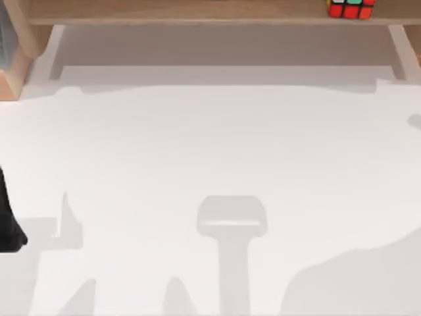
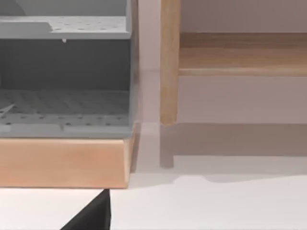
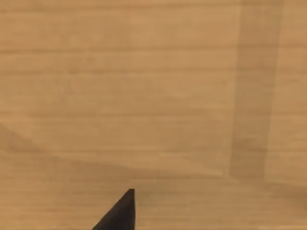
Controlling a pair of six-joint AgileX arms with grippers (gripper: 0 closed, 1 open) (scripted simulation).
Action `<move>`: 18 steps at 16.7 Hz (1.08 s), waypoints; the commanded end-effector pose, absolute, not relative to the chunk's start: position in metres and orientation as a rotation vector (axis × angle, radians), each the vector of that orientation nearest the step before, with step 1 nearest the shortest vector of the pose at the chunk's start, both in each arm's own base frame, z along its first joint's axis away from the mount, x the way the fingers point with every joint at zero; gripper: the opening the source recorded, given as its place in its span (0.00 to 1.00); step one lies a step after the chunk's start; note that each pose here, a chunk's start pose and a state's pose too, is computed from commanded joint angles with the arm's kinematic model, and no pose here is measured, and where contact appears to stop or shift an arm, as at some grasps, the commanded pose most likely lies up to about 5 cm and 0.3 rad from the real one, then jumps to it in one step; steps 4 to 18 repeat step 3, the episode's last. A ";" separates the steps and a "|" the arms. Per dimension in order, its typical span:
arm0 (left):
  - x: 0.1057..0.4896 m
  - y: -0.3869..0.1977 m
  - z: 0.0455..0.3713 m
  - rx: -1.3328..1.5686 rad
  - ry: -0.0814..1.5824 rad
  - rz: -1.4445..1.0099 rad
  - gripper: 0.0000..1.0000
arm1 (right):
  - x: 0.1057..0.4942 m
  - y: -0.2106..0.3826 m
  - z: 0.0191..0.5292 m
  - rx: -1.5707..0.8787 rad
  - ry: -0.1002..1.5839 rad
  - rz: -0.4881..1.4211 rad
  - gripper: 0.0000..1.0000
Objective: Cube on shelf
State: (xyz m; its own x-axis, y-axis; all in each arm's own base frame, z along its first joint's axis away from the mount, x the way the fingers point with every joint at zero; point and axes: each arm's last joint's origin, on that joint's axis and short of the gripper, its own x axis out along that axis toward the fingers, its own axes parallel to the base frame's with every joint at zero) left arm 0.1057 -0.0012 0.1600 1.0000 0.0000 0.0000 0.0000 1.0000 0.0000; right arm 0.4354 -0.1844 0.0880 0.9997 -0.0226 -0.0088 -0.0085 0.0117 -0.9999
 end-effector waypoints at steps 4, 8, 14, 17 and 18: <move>0.106 -0.001 0.160 0.000 0.000 0.000 1.00 | 0.435 -0.184 0.088 -1.559 0.025 -0.011 1.00; 0.106 -0.001 0.160 0.000 0.000 0.000 1.00 | 0.435 -0.184 0.088 -1.559 0.025 -0.011 1.00; 0.106 -0.001 0.160 0.000 0.000 0.000 1.00 | 0.435 -0.184 0.088 -1.559 0.025 -0.011 1.00; 0.106 -0.001 0.160 0.000 0.000 0.000 1.00 | 0.435 -0.184 0.088 -1.559 0.025 -0.011 1.00; 0.106 -0.001 0.160 0.000 0.000 0.000 1.00 | 0.435 -0.184 0.088 -1.559 0.025 -0.011 1.00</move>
